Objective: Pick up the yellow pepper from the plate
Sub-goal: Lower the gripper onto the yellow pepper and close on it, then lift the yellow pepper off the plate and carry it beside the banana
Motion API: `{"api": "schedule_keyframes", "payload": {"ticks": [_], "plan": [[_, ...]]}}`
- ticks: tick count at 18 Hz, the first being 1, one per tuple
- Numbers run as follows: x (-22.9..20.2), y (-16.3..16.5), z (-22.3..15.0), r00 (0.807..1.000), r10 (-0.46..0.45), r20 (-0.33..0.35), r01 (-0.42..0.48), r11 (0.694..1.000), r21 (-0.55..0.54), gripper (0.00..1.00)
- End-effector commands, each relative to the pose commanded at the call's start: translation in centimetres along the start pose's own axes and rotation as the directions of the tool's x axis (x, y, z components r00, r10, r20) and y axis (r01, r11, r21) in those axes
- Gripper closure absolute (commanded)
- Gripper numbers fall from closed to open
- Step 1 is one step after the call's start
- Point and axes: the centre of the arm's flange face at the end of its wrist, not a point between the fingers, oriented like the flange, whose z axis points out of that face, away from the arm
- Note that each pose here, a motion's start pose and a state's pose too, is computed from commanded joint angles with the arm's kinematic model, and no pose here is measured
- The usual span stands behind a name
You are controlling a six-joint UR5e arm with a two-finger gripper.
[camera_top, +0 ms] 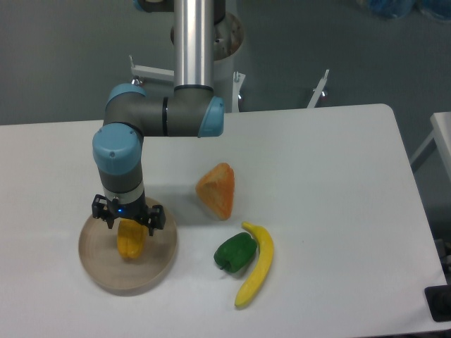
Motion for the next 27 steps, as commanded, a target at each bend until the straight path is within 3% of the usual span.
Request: {"api": "schedule_keyframes", "payload": {"ticks": [8, 14, 19, 20, 21, 23, 27], "plan": [[-0.1, 0.0, -0.4, 1.0, 0.011, 0.013, -0.011, 1.0, 0.004, 0.37], [-0.1, 0.0, -0.8, 1.0, 0.028, 0.014, -0.028, 1.0, 0.008, 0.52], [-0.3, -0.2, -1.5, 0.999, 0.037, 0.018, -0.037, 0.999, 0.018, 0.55], [-0.5, -0.3, -2.5, 0.995, 0.098, 0.029, -0.099, 0.995, 0.029, 0.55], [-1.2, 0.0, -3.9, 0.983, 0.178, 0.056, -0.18, 0.983, 0.031, 0.55], [-6.0, 0.4, -7.7, 0.966, 0.22, 0.134, -0.228, 0.973, 0.045, 0.55], [-15.7, 1.8, -11.5, 0.936, 0.298, 0.188, -0.31, 0.95, 0.039, 0.55]]}}
